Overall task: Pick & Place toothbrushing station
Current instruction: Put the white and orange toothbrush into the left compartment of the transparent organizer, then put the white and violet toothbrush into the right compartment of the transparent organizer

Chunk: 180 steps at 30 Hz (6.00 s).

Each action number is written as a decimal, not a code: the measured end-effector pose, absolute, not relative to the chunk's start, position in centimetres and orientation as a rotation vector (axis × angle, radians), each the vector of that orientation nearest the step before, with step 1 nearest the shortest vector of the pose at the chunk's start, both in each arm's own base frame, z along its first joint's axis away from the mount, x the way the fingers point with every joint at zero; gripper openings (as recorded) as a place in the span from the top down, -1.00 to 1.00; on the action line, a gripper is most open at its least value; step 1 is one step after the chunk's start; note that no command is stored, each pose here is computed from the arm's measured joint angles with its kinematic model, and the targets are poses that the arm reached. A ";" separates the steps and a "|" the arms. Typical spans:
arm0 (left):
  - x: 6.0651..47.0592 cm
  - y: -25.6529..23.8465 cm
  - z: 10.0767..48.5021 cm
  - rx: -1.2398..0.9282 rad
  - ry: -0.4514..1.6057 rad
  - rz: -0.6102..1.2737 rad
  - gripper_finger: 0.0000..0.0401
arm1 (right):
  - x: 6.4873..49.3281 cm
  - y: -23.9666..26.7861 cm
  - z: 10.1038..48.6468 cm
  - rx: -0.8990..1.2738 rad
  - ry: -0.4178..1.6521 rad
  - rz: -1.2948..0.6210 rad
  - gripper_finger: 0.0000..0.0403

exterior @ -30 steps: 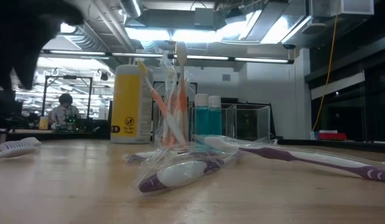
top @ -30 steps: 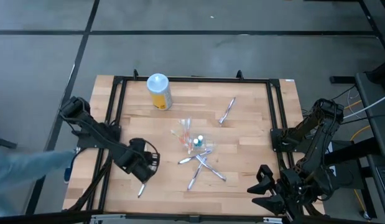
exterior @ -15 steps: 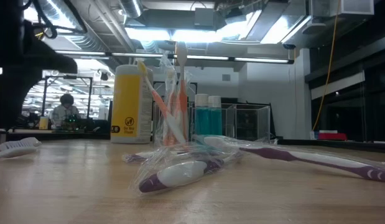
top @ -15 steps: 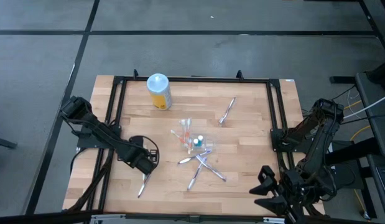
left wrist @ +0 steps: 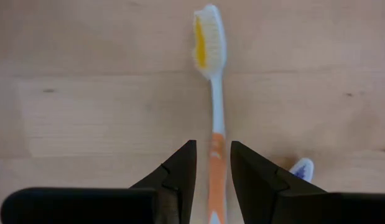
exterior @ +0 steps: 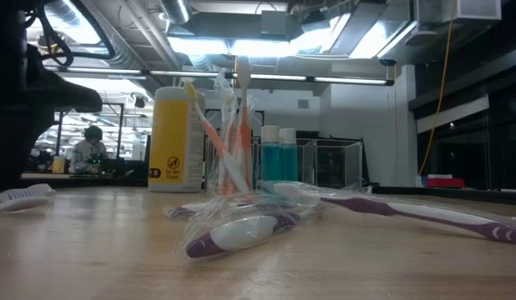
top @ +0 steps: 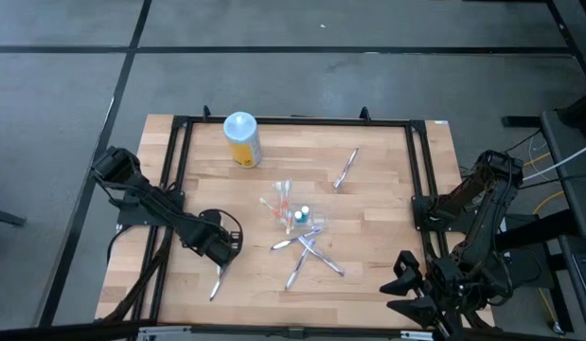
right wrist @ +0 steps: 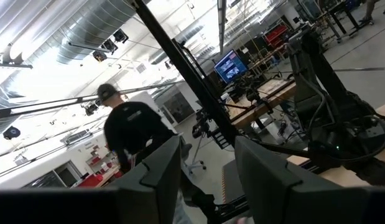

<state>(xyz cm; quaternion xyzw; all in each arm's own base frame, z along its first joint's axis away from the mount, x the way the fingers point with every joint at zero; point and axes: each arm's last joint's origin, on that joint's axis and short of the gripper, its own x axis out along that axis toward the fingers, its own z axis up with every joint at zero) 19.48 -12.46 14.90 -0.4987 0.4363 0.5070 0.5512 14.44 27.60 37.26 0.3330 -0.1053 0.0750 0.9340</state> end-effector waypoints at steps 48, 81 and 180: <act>21.4 -12.9 21.6 -0.894 -0.067 0.800 0.94 | 14.5 27.5 37.2 0.678 -0.212 0.107 0.23; 30.8 -11.3 17.4 -0.388 -0.167 1.008 0.94 | 14.3 27.2 37.7 0.791 -0.234 0.118 0.23; 21.9 -14.8 12.4 -1.003 1.246 0.866 0.96 | 12.9 27.6 40.0 0.604 -0.279 0.173 0.23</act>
